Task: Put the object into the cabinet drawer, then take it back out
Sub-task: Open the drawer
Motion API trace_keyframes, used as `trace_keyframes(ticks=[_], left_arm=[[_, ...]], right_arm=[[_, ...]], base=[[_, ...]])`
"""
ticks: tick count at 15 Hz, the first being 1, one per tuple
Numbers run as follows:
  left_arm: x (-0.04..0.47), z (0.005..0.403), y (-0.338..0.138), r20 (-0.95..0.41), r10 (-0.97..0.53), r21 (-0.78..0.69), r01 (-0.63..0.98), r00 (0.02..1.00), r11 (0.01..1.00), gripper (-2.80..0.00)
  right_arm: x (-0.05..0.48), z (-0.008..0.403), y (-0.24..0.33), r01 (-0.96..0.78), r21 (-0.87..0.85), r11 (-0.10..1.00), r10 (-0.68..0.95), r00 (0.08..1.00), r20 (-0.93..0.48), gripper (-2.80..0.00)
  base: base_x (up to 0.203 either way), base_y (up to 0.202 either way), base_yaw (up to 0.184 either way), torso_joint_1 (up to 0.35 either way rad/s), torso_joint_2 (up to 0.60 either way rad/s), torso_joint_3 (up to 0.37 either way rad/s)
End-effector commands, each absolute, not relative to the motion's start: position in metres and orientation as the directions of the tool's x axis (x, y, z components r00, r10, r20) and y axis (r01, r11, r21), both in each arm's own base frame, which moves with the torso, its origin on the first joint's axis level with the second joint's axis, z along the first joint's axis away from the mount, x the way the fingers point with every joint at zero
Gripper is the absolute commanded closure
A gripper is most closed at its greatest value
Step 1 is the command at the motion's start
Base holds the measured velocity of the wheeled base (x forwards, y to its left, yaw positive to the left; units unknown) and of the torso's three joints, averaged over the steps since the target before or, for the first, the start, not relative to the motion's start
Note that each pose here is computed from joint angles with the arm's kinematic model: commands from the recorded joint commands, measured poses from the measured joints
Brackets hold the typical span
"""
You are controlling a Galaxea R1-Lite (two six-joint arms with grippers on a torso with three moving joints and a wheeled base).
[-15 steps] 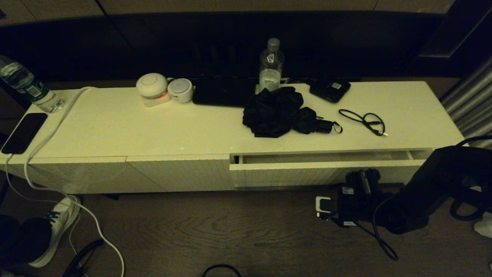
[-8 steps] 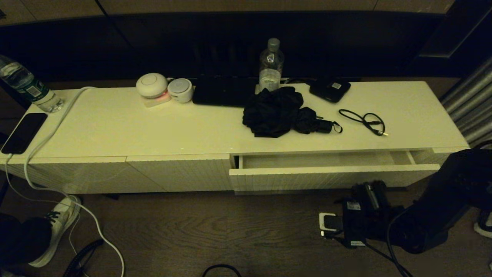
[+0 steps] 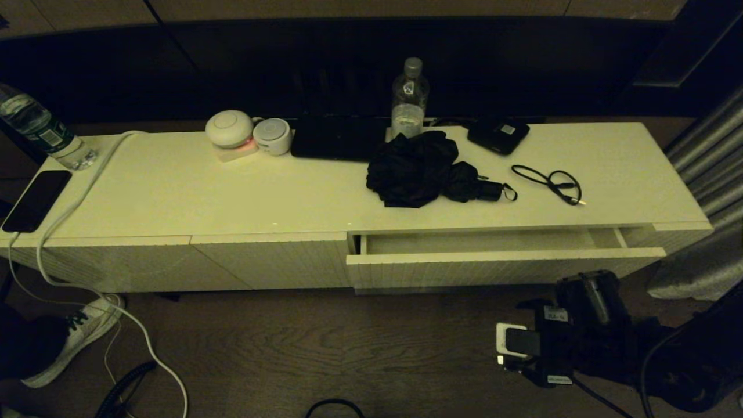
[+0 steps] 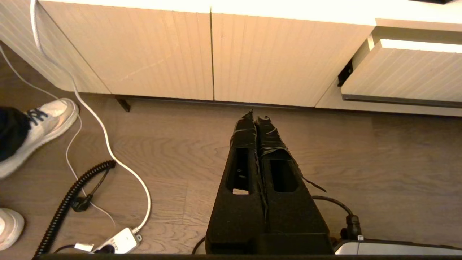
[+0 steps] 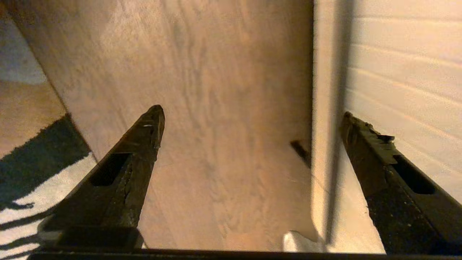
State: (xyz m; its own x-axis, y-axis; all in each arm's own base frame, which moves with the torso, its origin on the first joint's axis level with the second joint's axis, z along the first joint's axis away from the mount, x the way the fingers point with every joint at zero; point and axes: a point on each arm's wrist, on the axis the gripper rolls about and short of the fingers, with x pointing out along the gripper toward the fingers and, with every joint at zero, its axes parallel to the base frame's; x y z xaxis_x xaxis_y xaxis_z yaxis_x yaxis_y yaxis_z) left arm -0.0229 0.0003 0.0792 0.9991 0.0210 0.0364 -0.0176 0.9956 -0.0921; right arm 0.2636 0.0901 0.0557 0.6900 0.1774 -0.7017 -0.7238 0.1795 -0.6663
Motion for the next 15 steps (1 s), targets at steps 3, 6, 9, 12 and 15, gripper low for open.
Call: trace_keyframes(ticks=[3,6,9,12,15], left_arm=[[-0.023,0.079,0.0,0.038,0.021,-0.093,-0.017,0.999,0.996,0.0],[-0.023,0.079,0.0,0.038,0.021,-0.093,-0.018,0.999,0.996,0.0],[-0.023,0.079,0.0,0.038,0.021,-0.093,-0.018,0.999,0.996,0.0],[-0.023,0.079,0.0,0.038,0.021,-0.093,-0.018,0.999,0.996,0.0],[-0.023,0.079,0.0,0.038,0.021,-0.093,-0.018,0.999,0.996,0.0]], right_arm=[[0.226,0.122,0.088,-0.626,-0.755,0.195,0.239,0.777,-0.583,0.0],[0.23,0.157,0.091,-0.561,-0.8,0.212,0.192,0.827,-0.529,0.0],[0.239,0.172,0.094,-0.547,-0.811,0.209,0.14,0.837,-0.528,0.0],[0.254,0.171,0.1,-0.546,-0.811,0.209,0.127,0.838,-0.531,0.0],[0.269,0.169,0.104,-0.541,-0.814,0.213,0.125,0.841,-0.526,0.0]], base=[[0.0,0.0,0.0,0.0,0.0,0.0],[0.0,0.0,0.0,0.0,0.0,0.0],[0.0,0.0,0.0,0.0,0.0,0.0],[0.0,0.0,0.0,0.0,0.0,0.0],[0.0,0.0,0.0,0.0,0.0,0.0]])
